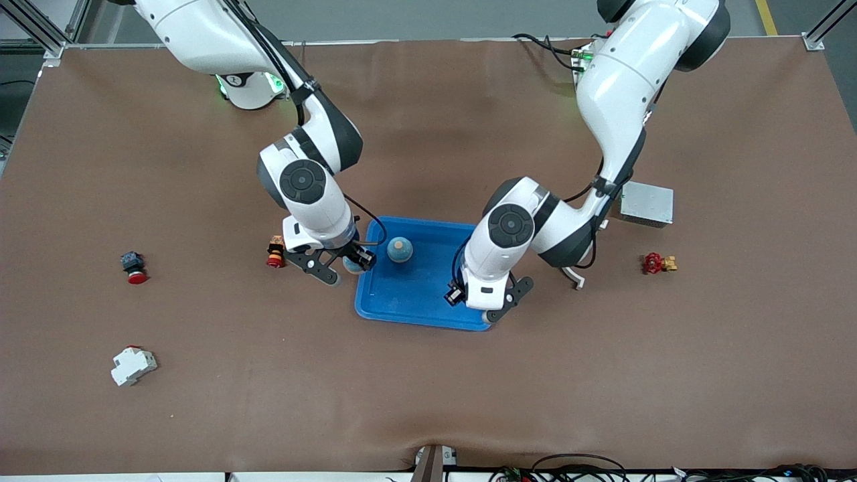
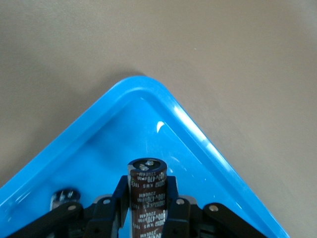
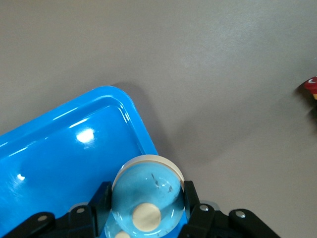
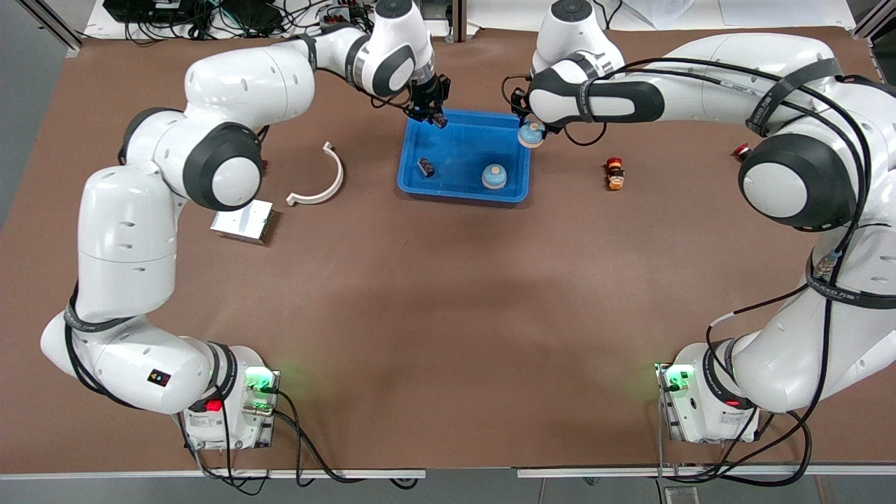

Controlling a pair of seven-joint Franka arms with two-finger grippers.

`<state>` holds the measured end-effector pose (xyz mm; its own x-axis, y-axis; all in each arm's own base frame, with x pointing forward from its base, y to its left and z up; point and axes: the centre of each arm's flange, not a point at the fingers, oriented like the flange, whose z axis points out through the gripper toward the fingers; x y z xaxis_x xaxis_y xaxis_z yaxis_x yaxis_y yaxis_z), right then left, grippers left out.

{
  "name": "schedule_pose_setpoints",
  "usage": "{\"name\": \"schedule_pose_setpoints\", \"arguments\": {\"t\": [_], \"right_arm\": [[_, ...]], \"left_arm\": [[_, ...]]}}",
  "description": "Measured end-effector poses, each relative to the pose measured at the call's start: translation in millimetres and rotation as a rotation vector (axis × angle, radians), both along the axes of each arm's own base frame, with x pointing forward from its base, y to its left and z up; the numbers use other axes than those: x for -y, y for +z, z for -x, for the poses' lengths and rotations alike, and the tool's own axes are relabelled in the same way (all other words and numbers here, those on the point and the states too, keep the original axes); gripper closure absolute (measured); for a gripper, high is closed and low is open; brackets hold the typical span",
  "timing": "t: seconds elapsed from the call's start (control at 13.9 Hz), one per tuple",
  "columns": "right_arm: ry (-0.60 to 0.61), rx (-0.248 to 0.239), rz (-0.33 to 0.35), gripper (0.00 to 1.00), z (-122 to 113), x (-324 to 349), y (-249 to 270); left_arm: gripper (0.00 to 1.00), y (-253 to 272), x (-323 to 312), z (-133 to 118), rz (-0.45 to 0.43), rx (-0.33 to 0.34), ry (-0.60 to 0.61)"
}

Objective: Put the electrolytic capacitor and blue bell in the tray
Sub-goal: 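Lower the capacitor into the tray and open the left gripper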

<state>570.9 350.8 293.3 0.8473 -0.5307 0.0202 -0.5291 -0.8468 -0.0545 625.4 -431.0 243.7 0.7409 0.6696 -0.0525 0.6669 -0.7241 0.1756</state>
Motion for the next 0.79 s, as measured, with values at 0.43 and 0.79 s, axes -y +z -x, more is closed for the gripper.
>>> {"name": "schedule_pose_setpoints", "arguments": {"t": [0.43, 0.79], "right_arm": [[-0.023, -0.001, -0.005, 0.37, 3, -19, -5], [-0.030, -0.004, -0.004, 0.37, 10, -30, -7]], "left_arm": [[0.67, -28, -3, 1, -0.028, -0.007, 0.000], [0.67, -40, 0, 5, -0.035, -0.018, -0.006]]}}
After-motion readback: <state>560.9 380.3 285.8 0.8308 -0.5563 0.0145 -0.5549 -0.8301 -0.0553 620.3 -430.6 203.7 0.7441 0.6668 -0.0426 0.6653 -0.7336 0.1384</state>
